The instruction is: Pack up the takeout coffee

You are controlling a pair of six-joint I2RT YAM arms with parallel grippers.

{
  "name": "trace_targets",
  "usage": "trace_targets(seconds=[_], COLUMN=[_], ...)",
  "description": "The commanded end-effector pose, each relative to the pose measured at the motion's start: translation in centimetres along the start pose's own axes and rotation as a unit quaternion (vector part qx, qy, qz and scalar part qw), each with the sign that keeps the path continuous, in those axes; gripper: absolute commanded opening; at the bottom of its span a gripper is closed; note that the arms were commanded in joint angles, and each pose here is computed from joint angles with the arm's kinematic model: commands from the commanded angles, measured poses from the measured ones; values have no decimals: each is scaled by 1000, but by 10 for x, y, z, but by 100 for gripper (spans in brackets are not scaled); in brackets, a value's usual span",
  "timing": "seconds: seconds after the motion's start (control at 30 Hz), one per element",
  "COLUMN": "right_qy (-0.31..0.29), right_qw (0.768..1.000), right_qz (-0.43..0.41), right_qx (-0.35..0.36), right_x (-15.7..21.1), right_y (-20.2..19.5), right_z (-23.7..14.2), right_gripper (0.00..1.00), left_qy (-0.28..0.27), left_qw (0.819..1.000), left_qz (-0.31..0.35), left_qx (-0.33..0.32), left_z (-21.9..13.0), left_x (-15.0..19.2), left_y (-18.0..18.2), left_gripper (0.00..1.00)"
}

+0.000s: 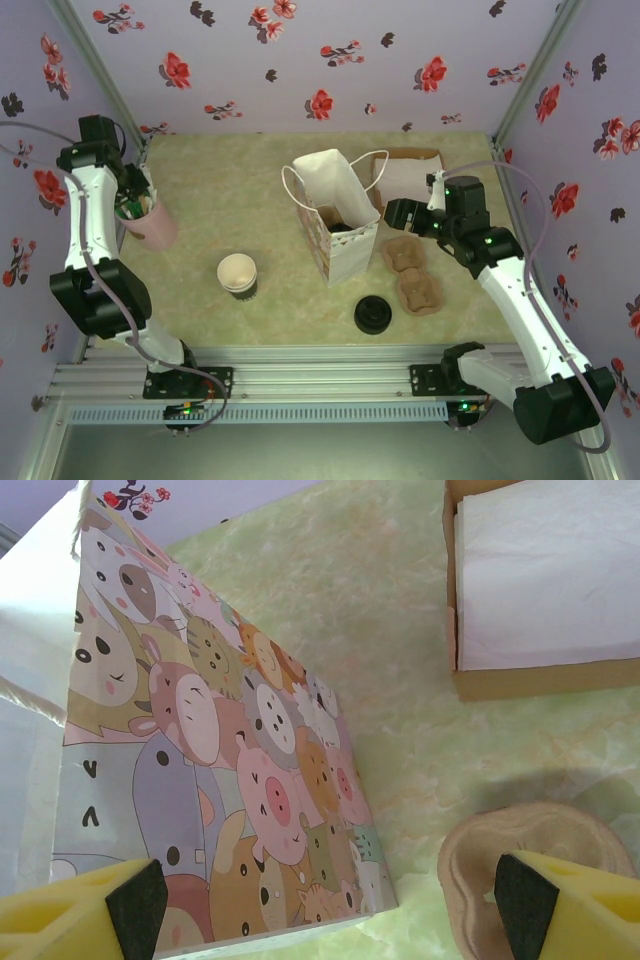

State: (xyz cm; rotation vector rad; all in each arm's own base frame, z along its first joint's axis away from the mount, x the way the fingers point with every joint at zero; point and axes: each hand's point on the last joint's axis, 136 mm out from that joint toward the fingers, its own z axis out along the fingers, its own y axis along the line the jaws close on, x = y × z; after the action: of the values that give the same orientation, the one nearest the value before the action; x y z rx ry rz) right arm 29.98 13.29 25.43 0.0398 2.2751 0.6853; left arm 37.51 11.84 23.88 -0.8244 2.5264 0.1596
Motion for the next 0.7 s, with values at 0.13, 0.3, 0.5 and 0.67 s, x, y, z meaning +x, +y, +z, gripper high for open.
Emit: trace_targets(seconds=[0.13, 0.3, 0.5, 0.67], right_qy=[-9, -8, -9, -10], right_qw=[1000, 1000, 1000, 1000], right_qz=[-12, -12, -12, -12], right_qx=[1, 1, 0, -1], right_x=[-6, -5, -5, -5], right_y=[-2, -2, -1, -1], right_z=[1, 0, -1, -2], right_gripper=[87, 87, 87, 87], left_qy=[-10, -6, -7, -14], left_qw=[1000, 1000, 1000, 1000], left_qz=[2, 2, 4, 7], left_qx=[3, 0, 1, 4], left_z=[2, 8, 9, 0], left_x=[-13, -13, -14, -15], left_y=[-1, 1, 0, 1], left_gripper=[26, 24, 16, 3])
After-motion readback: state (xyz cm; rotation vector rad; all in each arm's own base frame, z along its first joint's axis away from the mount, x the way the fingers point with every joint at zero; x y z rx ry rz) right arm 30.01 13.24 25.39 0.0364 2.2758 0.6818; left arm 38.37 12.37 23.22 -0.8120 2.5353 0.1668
